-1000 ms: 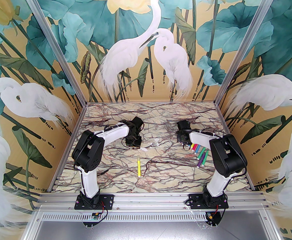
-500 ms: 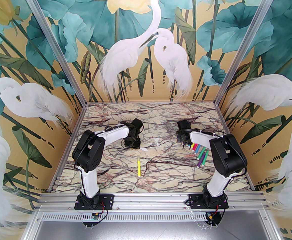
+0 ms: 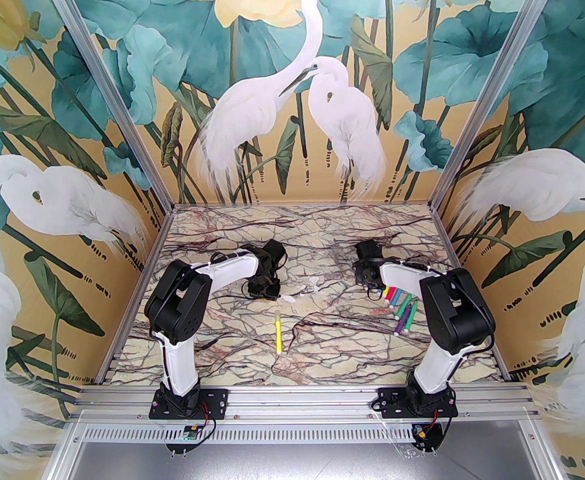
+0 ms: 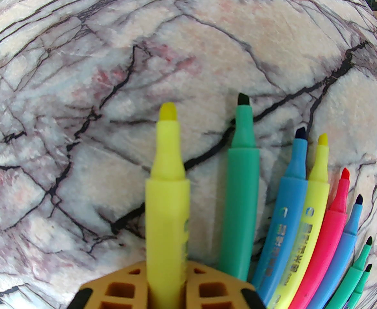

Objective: Open the pen caps

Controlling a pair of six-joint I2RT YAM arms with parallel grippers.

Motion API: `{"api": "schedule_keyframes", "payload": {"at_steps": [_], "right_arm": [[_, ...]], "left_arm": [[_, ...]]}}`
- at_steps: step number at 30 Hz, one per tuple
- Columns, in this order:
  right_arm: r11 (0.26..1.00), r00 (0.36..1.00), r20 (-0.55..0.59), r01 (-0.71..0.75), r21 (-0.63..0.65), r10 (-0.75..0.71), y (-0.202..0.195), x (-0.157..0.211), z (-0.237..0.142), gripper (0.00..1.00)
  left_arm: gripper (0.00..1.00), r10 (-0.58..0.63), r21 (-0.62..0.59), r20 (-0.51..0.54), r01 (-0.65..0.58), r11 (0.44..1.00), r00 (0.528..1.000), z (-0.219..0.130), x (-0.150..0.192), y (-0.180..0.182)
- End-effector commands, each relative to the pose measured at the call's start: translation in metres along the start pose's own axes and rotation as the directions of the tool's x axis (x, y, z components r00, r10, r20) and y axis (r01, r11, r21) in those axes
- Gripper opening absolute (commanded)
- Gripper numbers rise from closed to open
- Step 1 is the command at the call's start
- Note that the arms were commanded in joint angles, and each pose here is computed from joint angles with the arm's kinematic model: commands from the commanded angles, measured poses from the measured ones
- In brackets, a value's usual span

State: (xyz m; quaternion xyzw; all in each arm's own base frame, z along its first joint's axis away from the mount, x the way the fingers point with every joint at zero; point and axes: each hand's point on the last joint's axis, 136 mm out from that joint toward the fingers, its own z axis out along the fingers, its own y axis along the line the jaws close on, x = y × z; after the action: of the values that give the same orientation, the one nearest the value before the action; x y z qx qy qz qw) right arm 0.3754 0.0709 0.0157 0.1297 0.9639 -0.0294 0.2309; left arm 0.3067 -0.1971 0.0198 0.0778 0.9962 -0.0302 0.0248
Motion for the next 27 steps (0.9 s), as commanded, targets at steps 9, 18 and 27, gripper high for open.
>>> {"api": "schedule_keyframes", "payload": {"at_steps": [9, 18, 27], "right_arm": [[1.0, 1.0, 0.0, 0.01, 0.023, -0.01, -0.004, -0.004, 0.001, 0.16], [1.0, 1.0, 0.004, 0.01, 0.022, -0.01, -0.004, -0.006, -0.002, 0.2], [1.0, 1.0, 0.013, 0.009, 0.024, -0.01, -0.005, -0.009, -0.007, 0.27]], "left_arm": [[0.25, 0.014, -0.024, -0.005, -0.014, 1.0, 1.0, 0.007, 0.003, 0.002], [0.27, 0.016, -0.023, 0.007, -0.015, 1.0, 1.0, 0.002, 0.003, 0.002], [0.28, 0.021, 0.03, 0.065, -0.023, 0.999, 0.998, -0.01, -0.001, -0.005]]}}
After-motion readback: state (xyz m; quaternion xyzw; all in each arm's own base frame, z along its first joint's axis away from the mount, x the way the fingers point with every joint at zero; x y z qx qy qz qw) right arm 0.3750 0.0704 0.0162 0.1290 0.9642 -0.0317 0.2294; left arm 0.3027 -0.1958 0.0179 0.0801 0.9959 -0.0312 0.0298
